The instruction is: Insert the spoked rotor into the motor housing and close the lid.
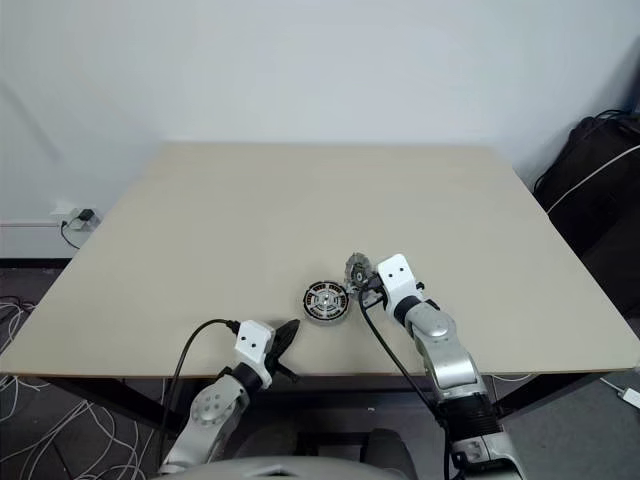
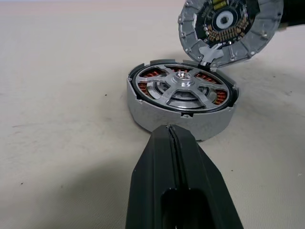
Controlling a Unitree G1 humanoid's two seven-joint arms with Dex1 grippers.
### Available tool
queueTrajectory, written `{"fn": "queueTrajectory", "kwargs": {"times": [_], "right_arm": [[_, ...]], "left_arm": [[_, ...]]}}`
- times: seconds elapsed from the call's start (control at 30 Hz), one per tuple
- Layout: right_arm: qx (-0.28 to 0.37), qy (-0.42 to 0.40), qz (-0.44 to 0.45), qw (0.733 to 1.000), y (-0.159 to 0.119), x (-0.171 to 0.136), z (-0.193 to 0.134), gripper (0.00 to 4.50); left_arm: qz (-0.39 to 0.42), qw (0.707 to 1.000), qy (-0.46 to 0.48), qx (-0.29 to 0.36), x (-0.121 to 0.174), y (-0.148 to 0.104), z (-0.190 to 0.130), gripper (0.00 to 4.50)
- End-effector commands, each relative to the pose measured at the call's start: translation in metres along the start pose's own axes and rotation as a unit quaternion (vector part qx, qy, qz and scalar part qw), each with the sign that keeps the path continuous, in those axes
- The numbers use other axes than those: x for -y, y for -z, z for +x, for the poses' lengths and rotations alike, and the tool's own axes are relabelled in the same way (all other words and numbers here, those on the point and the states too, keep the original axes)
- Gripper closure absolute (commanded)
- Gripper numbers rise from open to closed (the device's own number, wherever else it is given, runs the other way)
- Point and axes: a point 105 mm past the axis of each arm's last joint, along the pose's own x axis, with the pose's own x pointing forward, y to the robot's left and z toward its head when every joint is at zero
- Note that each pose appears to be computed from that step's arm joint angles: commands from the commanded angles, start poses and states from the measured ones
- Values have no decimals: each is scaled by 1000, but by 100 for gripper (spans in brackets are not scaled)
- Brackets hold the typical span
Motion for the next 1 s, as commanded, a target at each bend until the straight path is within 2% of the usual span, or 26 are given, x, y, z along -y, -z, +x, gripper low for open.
{"fn": "queueTrajectory", "kwargs": {"times": [0.03,0.17,0.37,0.67,0.8,0.9,1.0], "right_arm": [[58,-65,17,996,-28,-21,-2,448],[62,-109,19,992,-33,-38,-3,448],[55,-111,25,992,-29,-42,-1,448],[-15,-145,63,987,11,-72,5,448],[-35,-159,58,985,20,-81,4,448],[-26,-166,40,985,12,-79,1,448],[23,-180,8,983,-18,-69,-4,448]], "left_arm": [[7,1000,0,28,-2,-16,2,450],[7,1000,-2,27,-4,-16,2,450],[9,1000,-3,28,-5,-18,2,450],[10,1000,-3,29,-6,-18,3,450],[9,1000,-4,28,-6,-18,3,450],[9,1000,-5,28,-6,-18,3,450],[9,1000,-5,28,-5,-18,2,450]]}}
